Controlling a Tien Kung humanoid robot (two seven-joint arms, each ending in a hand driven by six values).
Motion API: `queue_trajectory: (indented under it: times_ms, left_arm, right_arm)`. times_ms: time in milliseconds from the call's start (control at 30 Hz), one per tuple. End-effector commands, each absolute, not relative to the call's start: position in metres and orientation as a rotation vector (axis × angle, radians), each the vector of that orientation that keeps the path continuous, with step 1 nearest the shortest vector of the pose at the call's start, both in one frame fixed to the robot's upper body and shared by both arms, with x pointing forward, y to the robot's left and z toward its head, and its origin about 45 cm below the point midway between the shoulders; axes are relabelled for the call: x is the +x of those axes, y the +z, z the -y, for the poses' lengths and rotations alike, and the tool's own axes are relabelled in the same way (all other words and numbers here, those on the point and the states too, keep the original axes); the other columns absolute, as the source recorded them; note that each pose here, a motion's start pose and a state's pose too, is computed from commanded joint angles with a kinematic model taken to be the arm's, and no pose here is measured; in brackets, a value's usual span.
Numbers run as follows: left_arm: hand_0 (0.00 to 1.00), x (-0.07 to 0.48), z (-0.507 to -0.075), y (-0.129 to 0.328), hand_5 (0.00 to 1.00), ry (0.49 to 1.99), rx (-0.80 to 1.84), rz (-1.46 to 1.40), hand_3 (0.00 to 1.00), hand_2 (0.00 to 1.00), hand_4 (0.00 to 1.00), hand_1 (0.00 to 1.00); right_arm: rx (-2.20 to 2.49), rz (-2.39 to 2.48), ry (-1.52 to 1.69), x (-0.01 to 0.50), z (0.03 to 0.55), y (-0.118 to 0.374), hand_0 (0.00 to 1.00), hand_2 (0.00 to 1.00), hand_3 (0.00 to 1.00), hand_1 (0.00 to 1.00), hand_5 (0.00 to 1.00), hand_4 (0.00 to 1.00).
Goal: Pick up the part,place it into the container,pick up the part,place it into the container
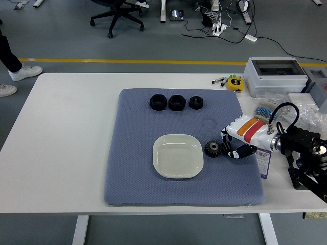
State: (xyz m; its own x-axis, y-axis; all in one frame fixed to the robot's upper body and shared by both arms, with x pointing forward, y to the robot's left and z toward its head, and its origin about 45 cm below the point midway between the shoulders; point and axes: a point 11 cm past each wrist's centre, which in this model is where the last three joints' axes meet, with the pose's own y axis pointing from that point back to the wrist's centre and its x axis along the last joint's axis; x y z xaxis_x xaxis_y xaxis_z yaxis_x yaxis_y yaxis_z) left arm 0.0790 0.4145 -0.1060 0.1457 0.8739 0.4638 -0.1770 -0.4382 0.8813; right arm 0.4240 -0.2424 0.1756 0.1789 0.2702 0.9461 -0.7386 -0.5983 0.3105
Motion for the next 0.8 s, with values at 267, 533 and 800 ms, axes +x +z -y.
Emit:
queue_trajectory:
  times_ms: [267,533,800]
  left_arm:
    - [0.683,0.079,-0.415,-0.106,0.583,1.455,1.514,-0.706,0.553,0.647,0.62,0.646]
    - [0.684,0.079,-0.415,-0.106,0.582,1.456,1.514,-0.704,0.552,0.648,0.621,0.645]
    - [0.684,0.079,-0.416,-0.106,0.582,1.455,1.515,-0.704,0.553,0.649,0.621,0.646]
  right_arm:
    - [1.643,0.48,1.55,0.425,0.244,0.179,0.099,0.402,0.45,0.236,0.417,0.761]
    - [1.648,0.493,1.546,0.425,0.245,0.18,0.099,0.39,0.443,0.22,0.398,0.784]
    - [1.665,0.532,1.555,0.426,0.243,0.188,0.083,0.371,0.433,0.203,0.442,0.761]
